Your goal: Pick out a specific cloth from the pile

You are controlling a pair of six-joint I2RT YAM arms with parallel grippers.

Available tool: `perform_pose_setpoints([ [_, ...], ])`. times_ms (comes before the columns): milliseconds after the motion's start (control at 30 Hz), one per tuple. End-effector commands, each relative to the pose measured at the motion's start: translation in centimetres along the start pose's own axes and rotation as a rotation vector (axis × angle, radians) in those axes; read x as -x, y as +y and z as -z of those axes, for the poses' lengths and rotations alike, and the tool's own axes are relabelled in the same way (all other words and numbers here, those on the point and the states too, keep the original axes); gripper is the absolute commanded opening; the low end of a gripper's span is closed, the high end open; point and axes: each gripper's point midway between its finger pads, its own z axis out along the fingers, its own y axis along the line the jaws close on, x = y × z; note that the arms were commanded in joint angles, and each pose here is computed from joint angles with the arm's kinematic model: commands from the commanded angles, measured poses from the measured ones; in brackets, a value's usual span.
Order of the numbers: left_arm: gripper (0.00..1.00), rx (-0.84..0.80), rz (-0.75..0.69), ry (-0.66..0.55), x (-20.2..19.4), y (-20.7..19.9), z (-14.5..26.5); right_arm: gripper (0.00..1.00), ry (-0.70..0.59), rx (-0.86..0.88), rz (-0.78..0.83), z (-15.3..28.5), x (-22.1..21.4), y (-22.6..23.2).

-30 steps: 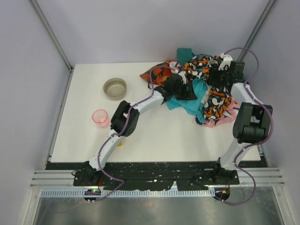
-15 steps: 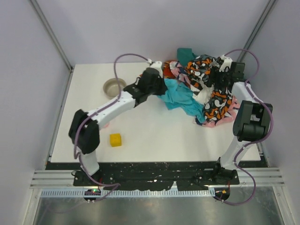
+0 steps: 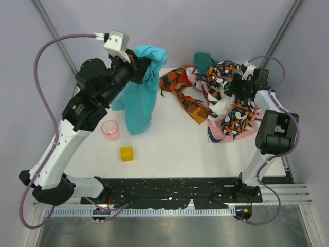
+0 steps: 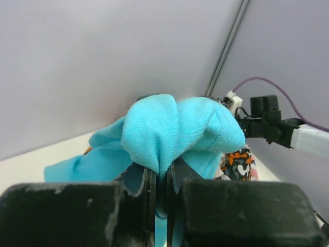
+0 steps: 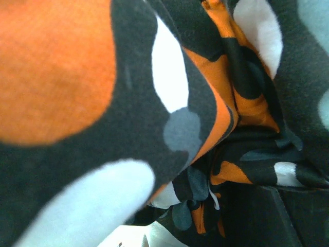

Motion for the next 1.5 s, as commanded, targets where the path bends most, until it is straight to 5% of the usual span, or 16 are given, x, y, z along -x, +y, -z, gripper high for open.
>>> perform_pose_setpoints([
  [0, 0.0, -0.105, -0.057, -0.04, 3.4, -2.1, 2.4, 0.8, 0.007, -0.033, -0.044, 0.6, -0.1, -0.1],
  [367, 0.0, -0.002, -0.085, -0.003, 2.1, -0.2, 2.4, 0.82, -0.004, -0.016, -0.038, 1.8, -0.1, 0.8],
  [733, 0.0, 0.085, 0.037, 0.241, -15.5, 2.5, 5.5, 0.86, -0.105, -0.081, 0.037, 8.5, 2.7, 2.2],
  [867, 0.0, 0.073, 0.075, 0.362, -20.4, 2.0, 4.8, 0.97, -0.182, -0.107, 0.035, 11.9, 4.3, 3.2],
  [933, 0.01, 0.057, 0.088, 0.419, -23.5, 1.5, 3.5, 0.95, -0.212, -0.113, 0.034, 13.2, 4.7, 3.6],
  [967, 0.17, 0.032, 0.102, 0.456, -25.2, 0.9, 2.9, 0.95, -0.207, -0.12, 0.032, 13.6, 4.5, 3.7],
  [1000, 0.49, 0.012, 0.106, 0.493, -26.8, 0.3, 2.4, 0.95, -0.229, -0.123, 0.042, 14.6, 5.1, 4.1],
  [1100, 0.99, 0.022, 0.085, 0.625, -31.2, -0.5, 1.9, 0.95, -0.23, -0.185, -0.028, 17.0, 5.1, 4.1],
  [1200, 1.0, 0.071, 0.004, 0.672, -31.5, -0.8, 3.0, 0.95, -0.247, -0.195, -0.107, 19.9, 5.3, 5.3],
  [1467, 1.0, 0.218, 0.019, 0.428, -23.5, 3.3, 10.2, 0.95, -0.262, -0.242, -0.213, 23.8, 2.1, 6.2],
])
